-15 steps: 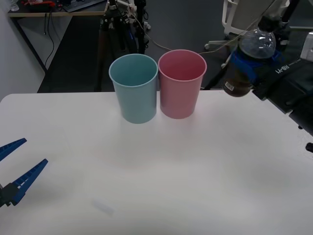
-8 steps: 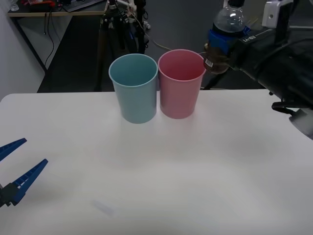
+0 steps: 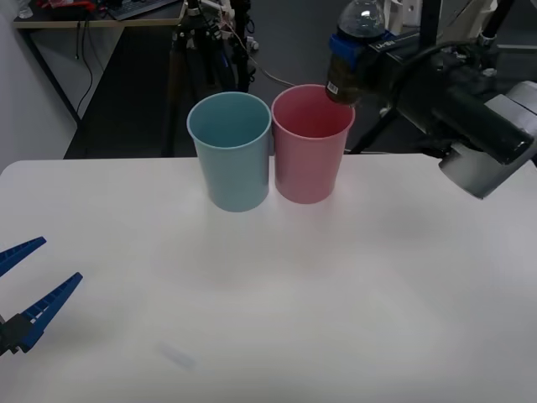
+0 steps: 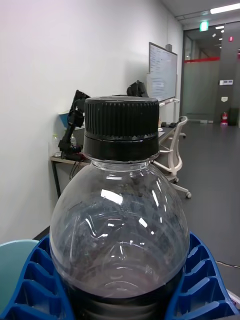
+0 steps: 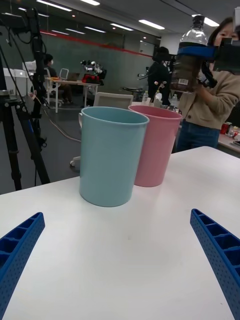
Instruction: Grasp the object on the table and drop it into the matching bin: aluminum can to the light blue bin, PET bottle to the pink bin.
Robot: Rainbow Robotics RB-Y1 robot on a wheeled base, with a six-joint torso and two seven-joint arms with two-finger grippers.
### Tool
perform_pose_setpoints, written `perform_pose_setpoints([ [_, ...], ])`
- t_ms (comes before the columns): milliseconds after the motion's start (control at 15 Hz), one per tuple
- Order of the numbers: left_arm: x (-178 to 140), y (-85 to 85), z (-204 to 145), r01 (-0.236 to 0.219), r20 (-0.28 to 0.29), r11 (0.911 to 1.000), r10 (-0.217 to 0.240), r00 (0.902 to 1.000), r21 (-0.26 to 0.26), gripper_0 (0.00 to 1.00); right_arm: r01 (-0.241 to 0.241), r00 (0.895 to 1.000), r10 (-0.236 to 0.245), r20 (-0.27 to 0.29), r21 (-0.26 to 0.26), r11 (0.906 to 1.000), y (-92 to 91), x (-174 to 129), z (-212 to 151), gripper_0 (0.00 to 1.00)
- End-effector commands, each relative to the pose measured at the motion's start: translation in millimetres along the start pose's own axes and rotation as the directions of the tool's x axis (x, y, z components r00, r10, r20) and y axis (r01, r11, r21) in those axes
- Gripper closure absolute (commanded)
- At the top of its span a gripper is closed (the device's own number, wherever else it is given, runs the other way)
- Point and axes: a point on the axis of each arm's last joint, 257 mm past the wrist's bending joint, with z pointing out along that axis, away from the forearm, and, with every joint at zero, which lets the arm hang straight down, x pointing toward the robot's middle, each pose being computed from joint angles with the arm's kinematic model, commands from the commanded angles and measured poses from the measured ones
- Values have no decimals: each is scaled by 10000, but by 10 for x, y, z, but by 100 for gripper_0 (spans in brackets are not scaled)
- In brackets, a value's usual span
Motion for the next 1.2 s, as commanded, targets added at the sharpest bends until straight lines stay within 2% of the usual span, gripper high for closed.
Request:
perform_pose_setpoints([
  [67,0,0,0,0,0,10000,0,10000,0,0,-40,9999,41,-94,78,10000,63,126,165,100],
  [533,0,0,0,0,0,10000,0,10000,0,0,286,9994,-277,-217,432,9987,145,355,465,100],
  [933,0,0,0,0,0,10000,0,10000,0,0,23,9995,-8,-320,476,9989,297,471,573,100],
  [1133,0,0,0,0,0,10000,0,10000,0,0,-50,9995,66,-322,482,9988,299,477,575,100],
  [1200,0,0,0,0,0,10000,0,10000,0,0,-71,9995,87,-309,494,9988,293,470,575,88],
])
